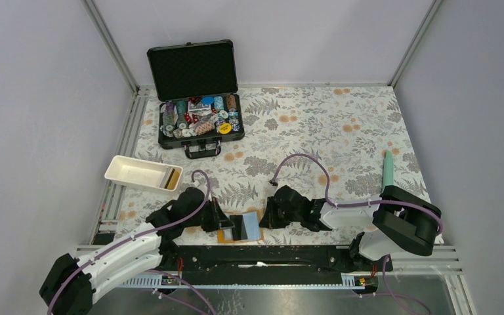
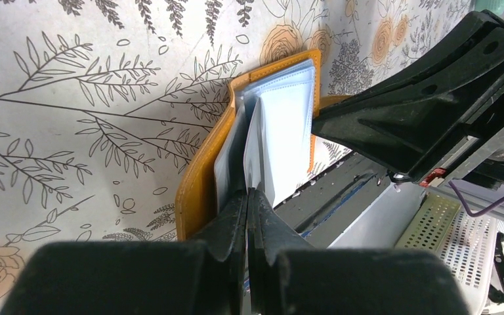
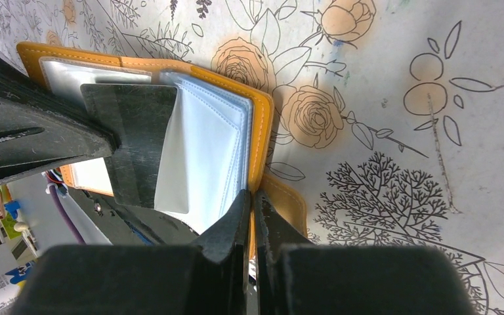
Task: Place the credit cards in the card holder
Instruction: Insert the credit card into the card holder.
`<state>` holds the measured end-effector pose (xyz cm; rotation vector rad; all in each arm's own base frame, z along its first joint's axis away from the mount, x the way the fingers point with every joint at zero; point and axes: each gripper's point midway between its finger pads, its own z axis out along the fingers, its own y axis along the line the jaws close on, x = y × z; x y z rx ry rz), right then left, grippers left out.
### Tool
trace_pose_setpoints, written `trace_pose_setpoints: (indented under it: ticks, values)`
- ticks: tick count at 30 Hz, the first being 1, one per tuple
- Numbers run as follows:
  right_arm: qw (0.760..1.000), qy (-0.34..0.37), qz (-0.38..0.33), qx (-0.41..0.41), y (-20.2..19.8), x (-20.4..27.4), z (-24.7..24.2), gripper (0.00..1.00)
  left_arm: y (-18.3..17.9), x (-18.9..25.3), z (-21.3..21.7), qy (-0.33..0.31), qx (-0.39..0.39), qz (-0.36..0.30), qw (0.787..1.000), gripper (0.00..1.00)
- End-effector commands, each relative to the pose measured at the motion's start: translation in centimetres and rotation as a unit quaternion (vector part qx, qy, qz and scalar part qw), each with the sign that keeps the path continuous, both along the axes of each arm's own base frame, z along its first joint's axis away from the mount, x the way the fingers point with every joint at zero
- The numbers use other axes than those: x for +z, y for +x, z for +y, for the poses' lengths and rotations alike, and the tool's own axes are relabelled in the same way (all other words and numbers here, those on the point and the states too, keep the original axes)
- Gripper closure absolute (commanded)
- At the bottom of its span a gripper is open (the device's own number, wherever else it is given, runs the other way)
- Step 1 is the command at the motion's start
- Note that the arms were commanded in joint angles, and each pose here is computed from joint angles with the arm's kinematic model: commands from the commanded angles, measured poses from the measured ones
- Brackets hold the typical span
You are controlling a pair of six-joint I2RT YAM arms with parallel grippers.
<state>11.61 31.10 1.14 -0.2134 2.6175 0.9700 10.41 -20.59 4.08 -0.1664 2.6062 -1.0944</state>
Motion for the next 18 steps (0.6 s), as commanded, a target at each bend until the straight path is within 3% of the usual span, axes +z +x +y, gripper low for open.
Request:
trace_pose_setpoints:
  ticks: [1,18]
  values:
    - [0.997,-0.082,0.002,-0.011,-0.2,-3.1,-2.8,1.0,-0.6,0.4,0.1,0.001,-0.018,0.004,1.0,1.0]
    - [0.996,-0.084,0.002,-0.008,-0.2,-3.1,-2.8,1.0,-0.4,0.0,0.9,0.009,0.0,0.01,1.0,1.0]
